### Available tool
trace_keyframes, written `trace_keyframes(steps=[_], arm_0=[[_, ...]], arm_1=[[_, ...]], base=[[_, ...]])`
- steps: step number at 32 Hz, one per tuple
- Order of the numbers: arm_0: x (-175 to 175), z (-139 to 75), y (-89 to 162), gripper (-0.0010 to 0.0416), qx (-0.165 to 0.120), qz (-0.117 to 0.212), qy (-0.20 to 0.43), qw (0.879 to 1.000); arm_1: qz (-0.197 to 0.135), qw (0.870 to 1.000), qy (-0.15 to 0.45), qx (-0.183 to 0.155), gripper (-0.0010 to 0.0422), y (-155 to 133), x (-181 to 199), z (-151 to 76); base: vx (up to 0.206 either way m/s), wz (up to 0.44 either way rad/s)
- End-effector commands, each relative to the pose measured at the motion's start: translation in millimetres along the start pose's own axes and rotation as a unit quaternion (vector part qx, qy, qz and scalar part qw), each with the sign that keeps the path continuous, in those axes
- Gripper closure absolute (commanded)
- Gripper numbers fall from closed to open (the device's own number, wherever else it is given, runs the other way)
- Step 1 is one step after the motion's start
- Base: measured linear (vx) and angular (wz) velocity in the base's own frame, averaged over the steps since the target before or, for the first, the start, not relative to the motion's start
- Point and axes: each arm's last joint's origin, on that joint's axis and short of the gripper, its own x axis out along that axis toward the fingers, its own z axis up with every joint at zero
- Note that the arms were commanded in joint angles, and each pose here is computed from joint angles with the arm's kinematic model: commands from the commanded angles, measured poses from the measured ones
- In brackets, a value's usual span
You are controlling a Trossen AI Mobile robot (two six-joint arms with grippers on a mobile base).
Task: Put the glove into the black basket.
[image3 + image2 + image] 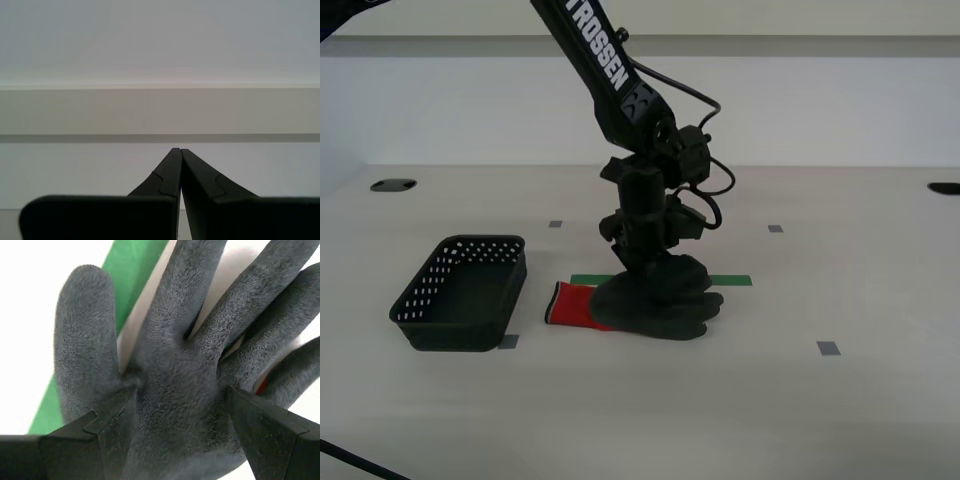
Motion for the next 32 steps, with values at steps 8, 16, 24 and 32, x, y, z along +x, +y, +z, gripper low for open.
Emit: trace_keyframes(steps=[8, 16, 24, 32], arm_0=[[0, 0, 0, 0.0405, 0.000, 0.000, 0.000, 1.000], [0, 0, 0, 0.0405, 0.000, 0.000, 0.000, 1.000], [0, 0, 0, 0.0405, 0.000, 0.000, 0.000, 1.000], [0, 0, 0, 0.0405, 0.000, 0.000, 0.000, 1.000]], arm_1=[[-0.004, 1.000, -0.001, -0.004, 0.0212, 0, 5, -2], [-0.003, 1.000, -0.003, -0.004, 0.0407, 0, 5, -2], [-0.008, 1.000, 0.019, -0.018, 0.0414, 1, -3, -4], [-0.002, 0.999, 0.025, -0.025, 0.0414, 6, -47, -2]], base=[[0.000, 0.000], [0.000, 0.000], [0.000, 0.000], [0.000, 0.000]])
